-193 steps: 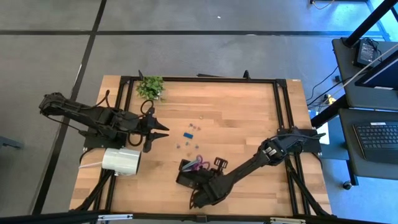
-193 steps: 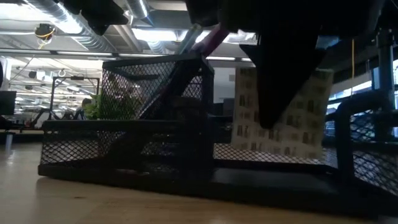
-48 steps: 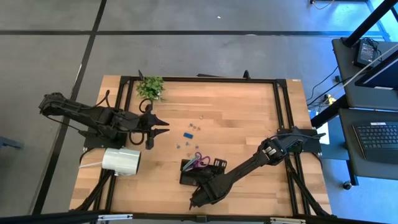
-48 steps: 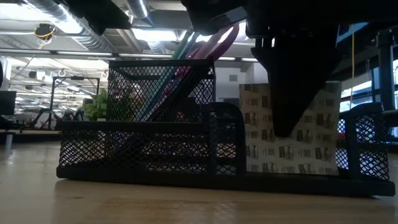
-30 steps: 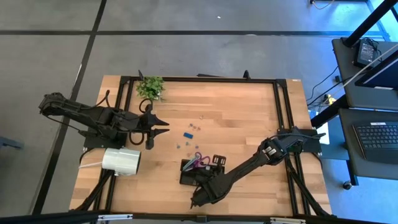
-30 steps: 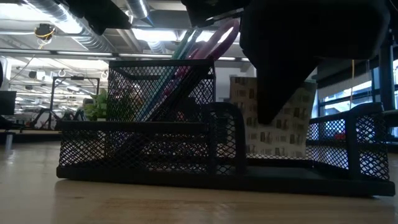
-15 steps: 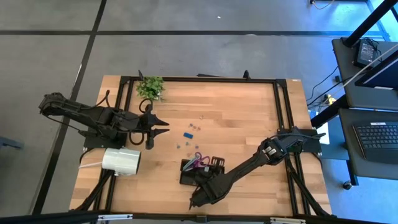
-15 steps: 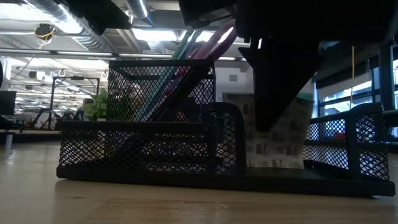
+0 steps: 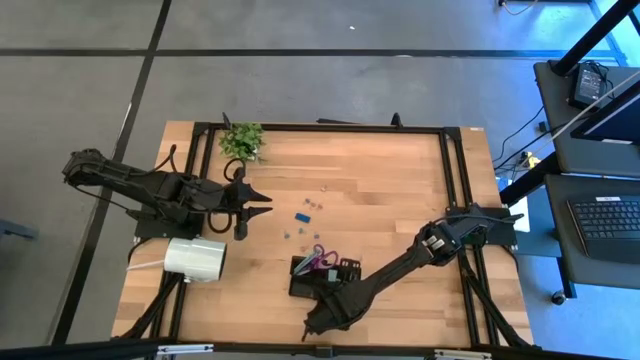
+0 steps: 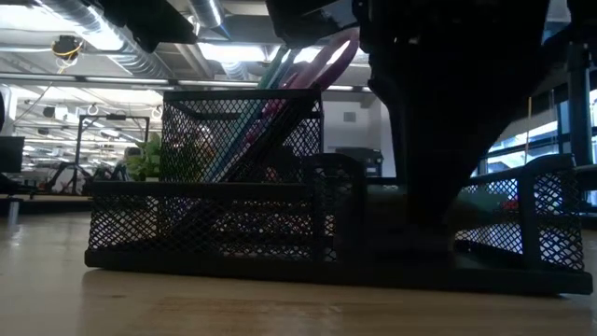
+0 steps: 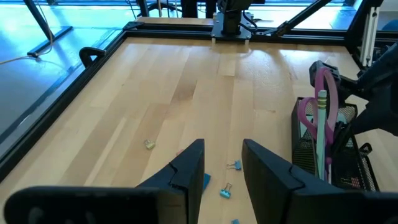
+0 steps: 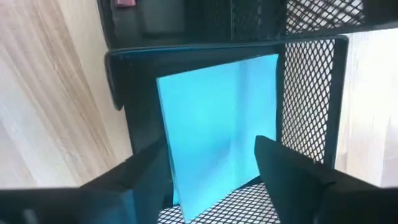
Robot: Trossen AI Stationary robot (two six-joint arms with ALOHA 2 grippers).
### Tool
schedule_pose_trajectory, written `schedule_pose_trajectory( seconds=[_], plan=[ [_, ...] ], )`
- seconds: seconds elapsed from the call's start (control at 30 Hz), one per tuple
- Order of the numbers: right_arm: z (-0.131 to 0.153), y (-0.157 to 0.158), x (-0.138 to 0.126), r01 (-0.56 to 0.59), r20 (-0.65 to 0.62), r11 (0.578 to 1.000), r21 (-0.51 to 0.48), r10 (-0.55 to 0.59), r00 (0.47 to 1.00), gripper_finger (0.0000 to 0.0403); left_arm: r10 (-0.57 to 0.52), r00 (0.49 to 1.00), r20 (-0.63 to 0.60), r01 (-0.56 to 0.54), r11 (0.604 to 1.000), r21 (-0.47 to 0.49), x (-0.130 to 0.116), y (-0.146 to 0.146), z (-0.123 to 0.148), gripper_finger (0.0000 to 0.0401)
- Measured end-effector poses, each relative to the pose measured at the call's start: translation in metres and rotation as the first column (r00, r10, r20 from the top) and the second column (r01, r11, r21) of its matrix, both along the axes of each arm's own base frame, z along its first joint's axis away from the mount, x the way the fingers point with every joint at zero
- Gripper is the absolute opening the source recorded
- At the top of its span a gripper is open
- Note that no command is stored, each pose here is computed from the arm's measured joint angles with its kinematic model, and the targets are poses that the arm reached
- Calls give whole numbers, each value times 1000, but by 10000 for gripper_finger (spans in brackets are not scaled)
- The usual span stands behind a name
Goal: Pick and place office supplies into organizer
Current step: Put the light blue sticky note into the desk organizer, then adjust the desk organizer on the table
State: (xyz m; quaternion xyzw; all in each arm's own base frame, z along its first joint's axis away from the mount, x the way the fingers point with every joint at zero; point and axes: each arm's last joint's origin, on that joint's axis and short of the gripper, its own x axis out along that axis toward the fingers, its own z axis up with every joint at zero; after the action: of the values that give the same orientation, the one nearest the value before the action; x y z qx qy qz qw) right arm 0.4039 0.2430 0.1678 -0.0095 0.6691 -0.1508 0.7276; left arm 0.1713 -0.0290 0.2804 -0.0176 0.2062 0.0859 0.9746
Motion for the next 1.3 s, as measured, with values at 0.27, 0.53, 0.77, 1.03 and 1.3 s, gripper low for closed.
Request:
schedule_pose_trajectory(
  seconds=[0.27,0.53,0.77,1.03,1.3],
  plan=[
    [-1,3,0,-26,-45,996,89,30,999,279,0,1000,0,0,1000,0,0,0,0,102],
    [18,3,0,-30,-26,995,95,33,999,283,0,1000,0,0,1000,0,0,0,0,102],
    [72,-5,-15,-22,-2,989,144,22,1000,283,-1,1000,-7,1,1000,1,0,0,0,102],
    [137,-23,-37,28,217,999,34,-35,975,283,3,1000,-14,-3,1000,-4,-1,0,-1,102],
    [191,-67,-61,21,361,994,-105,19,932,283,18,1000,-17,-19,999,-43,-1,0,-2,102]
  ],
)
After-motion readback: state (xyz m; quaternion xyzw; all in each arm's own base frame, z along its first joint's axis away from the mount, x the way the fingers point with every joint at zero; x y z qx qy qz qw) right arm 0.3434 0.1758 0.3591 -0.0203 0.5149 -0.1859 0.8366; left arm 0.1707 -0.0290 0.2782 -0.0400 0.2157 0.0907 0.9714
